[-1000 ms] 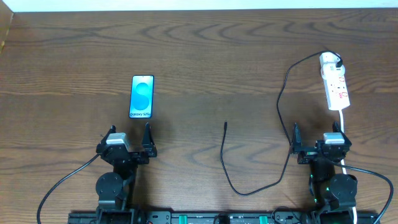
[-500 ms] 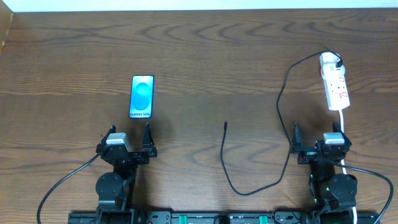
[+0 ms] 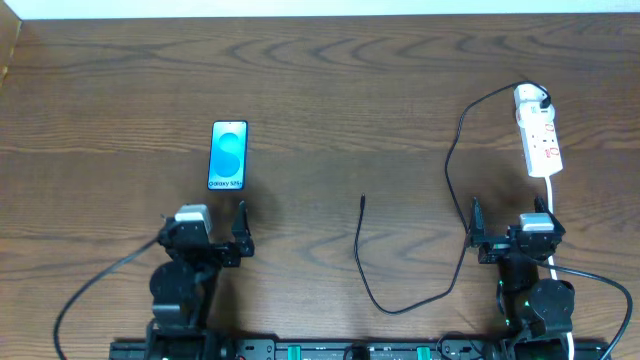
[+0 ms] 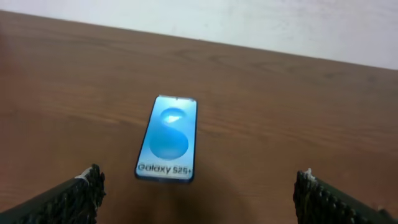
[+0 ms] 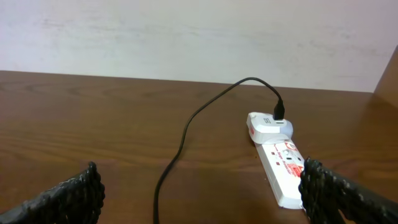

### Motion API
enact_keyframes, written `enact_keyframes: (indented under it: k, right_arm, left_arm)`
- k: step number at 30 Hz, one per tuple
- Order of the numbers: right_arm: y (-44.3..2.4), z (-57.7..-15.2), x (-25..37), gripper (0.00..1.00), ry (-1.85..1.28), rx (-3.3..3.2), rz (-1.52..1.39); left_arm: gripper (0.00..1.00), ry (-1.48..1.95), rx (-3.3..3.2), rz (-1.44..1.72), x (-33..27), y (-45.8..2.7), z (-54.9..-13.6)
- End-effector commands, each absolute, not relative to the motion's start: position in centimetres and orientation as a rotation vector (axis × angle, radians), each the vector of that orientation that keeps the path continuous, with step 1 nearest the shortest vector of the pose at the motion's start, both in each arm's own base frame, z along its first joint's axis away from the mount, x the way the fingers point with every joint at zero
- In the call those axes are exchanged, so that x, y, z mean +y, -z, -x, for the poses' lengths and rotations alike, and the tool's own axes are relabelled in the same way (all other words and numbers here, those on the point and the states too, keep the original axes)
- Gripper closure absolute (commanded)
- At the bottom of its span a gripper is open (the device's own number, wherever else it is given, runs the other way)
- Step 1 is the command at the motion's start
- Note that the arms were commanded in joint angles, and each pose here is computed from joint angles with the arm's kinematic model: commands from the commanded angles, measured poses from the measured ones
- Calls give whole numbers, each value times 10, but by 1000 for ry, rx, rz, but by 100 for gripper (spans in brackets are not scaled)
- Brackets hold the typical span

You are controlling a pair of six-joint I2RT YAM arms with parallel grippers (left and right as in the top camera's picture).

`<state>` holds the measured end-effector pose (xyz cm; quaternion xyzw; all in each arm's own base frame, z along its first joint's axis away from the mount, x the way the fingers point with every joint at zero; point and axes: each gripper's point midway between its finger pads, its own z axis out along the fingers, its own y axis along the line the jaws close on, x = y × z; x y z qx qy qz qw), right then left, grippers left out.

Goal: Plug charger to phone and switch on socket
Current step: 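Move the left gripper forward over the blue phone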

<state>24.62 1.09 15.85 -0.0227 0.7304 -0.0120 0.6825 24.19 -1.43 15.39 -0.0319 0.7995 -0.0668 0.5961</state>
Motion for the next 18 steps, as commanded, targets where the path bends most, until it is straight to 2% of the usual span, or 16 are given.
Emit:
enact_keyframes:
  k: [1,8,18]
  right_arm:
    - [-157,-246,13,1,30,1642,73]
    - [-157,-246,13,1,30,1642,73]
    - [-157,-246,13,1,30,1642,73]
  left_arm:
    - [2,132,1817,28,-15,-202,-248]
    - [2,131,1875,31,-16,-246,-275]
    - [2,124,2207,49,-17,-245,-327]
